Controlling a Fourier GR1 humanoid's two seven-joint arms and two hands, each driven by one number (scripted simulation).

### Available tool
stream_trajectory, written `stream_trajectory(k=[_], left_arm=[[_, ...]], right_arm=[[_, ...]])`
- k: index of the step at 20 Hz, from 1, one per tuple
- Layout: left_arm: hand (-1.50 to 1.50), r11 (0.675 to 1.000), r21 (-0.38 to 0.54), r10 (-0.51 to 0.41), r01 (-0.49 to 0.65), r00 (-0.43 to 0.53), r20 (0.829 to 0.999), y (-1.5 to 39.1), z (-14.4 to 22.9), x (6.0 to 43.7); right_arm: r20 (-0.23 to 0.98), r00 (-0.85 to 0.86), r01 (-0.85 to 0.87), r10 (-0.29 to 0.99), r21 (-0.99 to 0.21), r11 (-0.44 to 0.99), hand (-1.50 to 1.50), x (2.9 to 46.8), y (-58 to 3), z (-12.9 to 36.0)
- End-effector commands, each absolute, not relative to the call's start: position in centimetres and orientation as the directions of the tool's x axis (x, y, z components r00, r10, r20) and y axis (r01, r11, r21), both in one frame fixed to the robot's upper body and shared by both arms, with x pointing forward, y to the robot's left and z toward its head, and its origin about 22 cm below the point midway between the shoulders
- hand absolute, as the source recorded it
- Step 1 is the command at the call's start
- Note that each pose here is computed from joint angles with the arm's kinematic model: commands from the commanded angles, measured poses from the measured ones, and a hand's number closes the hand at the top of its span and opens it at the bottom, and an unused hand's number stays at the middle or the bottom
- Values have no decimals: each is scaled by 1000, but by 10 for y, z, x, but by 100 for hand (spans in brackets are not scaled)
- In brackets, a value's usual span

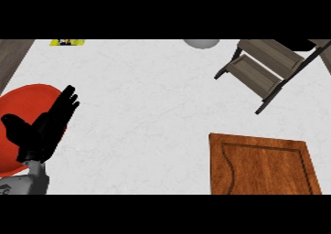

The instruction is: Pick the eggplant from the cutting board and place it in the tiered basket

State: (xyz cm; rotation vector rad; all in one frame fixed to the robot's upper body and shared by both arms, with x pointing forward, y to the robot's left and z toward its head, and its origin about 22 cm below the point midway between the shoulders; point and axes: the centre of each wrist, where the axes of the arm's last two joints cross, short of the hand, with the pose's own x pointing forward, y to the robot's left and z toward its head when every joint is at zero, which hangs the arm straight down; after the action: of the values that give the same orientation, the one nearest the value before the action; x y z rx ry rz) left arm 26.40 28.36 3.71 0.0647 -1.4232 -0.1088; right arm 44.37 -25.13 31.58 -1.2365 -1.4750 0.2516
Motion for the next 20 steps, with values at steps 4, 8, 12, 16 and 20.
stream_trajectory(k=[4,8,12,16,20], left_arm=[[0,992,117,-122,42,142,982,301,47,257],[0,995,98,-102,34,142,985,279,32,270],[0,994,108,-111,34,135,985,277,47,260],[0,995,100,-101,16,150,983,284,40,255],[0,993,115,-115,6,137,984,283,35,258]], right_arm=[[723,125,610,679,-596,522,-150,447,-261,318],[840,52,646,540,-441,623,-150,443,-261,345],[905,-29,716,425,-278,641,-150,437,-281,349],[934,-125,757,334,-128,641,-150,423,-302,364],[936,-159,816,315,-55,575,-150,401,-337,381]])
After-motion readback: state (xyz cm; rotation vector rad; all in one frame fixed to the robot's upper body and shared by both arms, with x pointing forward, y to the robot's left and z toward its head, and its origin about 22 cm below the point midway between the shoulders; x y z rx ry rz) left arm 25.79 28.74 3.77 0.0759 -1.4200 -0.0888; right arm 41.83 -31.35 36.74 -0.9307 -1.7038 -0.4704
